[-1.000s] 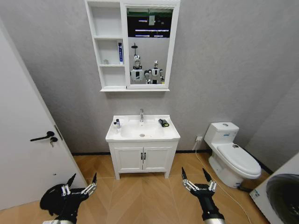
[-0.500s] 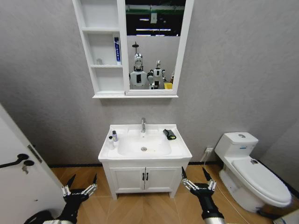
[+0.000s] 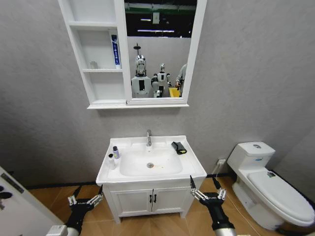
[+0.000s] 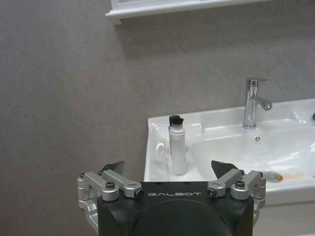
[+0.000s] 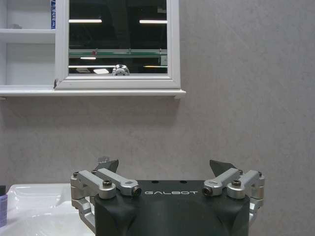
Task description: Move facial cleanser and shampoo from washbasin to cabinet, then wipe washbasin with towel.
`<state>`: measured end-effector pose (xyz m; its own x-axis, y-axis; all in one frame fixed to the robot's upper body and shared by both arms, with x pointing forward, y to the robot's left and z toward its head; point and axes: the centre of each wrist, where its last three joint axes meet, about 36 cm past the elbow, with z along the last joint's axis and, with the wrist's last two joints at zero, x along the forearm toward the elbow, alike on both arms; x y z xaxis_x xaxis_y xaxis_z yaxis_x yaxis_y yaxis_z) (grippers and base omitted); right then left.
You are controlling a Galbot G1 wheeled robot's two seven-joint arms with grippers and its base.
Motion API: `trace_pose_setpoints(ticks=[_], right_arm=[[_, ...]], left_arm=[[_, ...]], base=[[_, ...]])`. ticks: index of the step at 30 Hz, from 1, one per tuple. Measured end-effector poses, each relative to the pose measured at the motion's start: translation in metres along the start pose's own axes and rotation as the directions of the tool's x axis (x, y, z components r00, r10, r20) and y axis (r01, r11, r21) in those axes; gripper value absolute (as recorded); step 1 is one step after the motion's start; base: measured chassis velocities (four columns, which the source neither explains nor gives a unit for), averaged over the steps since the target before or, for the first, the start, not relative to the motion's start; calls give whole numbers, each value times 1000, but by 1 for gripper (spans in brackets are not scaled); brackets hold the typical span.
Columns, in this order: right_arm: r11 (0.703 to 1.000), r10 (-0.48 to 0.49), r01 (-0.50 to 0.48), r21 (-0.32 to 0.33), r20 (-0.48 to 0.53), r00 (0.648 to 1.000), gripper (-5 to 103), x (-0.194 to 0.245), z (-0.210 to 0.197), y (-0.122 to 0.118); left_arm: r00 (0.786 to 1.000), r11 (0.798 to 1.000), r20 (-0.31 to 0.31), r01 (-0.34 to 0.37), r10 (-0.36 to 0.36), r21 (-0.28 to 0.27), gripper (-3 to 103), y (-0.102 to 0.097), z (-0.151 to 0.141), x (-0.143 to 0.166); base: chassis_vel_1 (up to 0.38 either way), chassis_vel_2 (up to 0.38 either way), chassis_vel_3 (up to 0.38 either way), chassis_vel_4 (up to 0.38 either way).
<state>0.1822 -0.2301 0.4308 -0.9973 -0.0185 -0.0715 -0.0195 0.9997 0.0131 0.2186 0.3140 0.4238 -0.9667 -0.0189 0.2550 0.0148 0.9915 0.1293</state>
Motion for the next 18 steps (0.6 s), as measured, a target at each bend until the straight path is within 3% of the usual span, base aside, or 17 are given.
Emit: trace_pose_setpoints(ticks=[2,6,7,12,18], right_arm=[[1000,2,-2,9,-14,1000,100,1,4,-2],[1000,4,-3,12,-21,1000,100,2,7,-3],[1000,7,-7,16,-27,1000,100,3,9,-4],[999,25,-24,22,-42,999,100,5,13,-7],[998,49,-47,29,-61,997,100,8,19,-10]], left_arm=[[999,999,-6,-32,32,-44,99,21,5,-40],[998,996,17,-64,65,-58,97,27,-3,-78],[995,995,25,-93,94,-38,96,23,-6,-98],[993,993,13,-118,118,-6,96,13,-3,-139],[994,992,-2,-114,114,52,96,10,3,-179]], base=[[37,-19,-8,31],[0,0,0,0],[0,0,0,0],[0,0,0,0],[0,0,0,0]])
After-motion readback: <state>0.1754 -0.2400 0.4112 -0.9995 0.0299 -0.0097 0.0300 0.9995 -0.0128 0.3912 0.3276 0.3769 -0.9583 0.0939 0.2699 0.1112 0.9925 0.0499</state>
